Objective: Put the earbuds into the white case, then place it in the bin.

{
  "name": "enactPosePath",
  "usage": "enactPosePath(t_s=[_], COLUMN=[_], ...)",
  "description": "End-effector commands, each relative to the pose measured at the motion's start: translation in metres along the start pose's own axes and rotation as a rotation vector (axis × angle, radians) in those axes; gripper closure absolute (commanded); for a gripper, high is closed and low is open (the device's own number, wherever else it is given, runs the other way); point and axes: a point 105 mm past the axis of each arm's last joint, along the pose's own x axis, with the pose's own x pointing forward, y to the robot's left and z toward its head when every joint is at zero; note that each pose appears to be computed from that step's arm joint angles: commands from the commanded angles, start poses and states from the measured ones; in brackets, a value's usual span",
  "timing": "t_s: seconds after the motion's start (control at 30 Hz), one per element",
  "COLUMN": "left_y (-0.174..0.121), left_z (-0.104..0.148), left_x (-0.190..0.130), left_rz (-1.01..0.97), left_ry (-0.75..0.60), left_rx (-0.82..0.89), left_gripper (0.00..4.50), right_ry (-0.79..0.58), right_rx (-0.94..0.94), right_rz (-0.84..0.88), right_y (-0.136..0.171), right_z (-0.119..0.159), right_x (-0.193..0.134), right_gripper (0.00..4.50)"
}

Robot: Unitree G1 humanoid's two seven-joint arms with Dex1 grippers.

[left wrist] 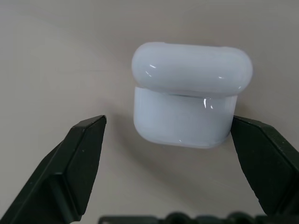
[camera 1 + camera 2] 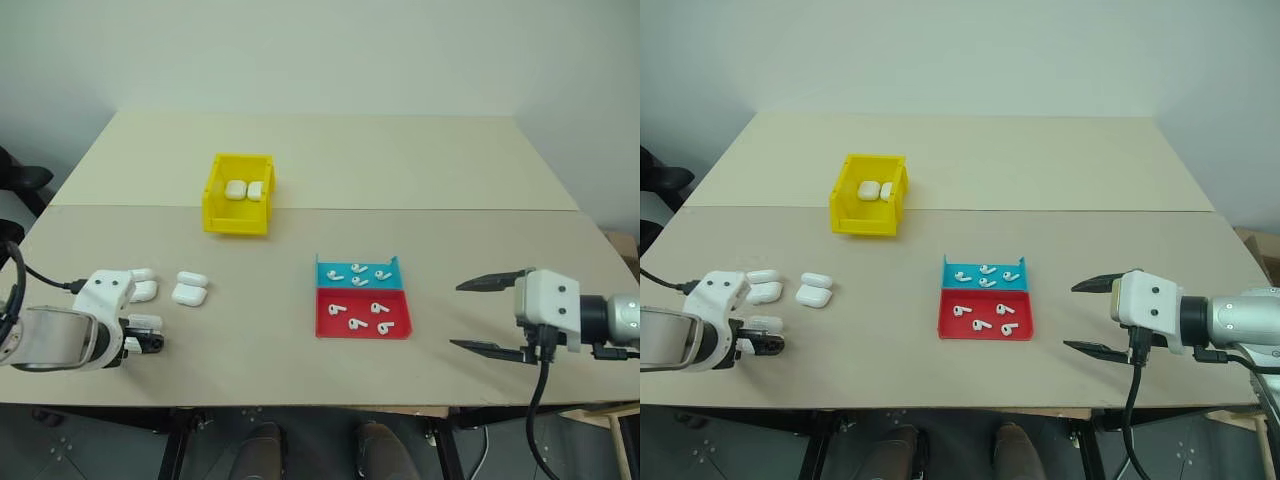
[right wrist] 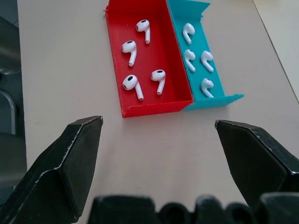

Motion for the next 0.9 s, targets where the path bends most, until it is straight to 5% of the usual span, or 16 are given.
enactPosePath(t_s=[0.03,0.4,0.6,0.9], left_y=[-0.001,-0.004,-0.007,-0.039], left_z=[0.005,0.002,0.003,0.038], left_x=[-0.001,0.002,-0.001,-0.036], left_rz=[0.005,-0.009,-0.018,-0.113], left_ry=[-0.017,-0.001,-0.002,-0.26], left_rx=[0.014,0.043,0.073,0.246], left_gripper=[0.0,0.0,1.75,1.75], right_ry=[-0.006,-0.005,-0.001,0.008], right_rx=[-0.042,-0.044,-0.043,-0.072], right_rz=[-0.029,-0.026,-0.028,-0.052], right_y=[-0.004,-0.003,-0.003,-0.012], right_z=[0.008,0.007,0.006,0.01], right_x=[-0.004,-0.002,-0.002,-0.007], right_gripper=[0.03,0.03,0.0,0.0])
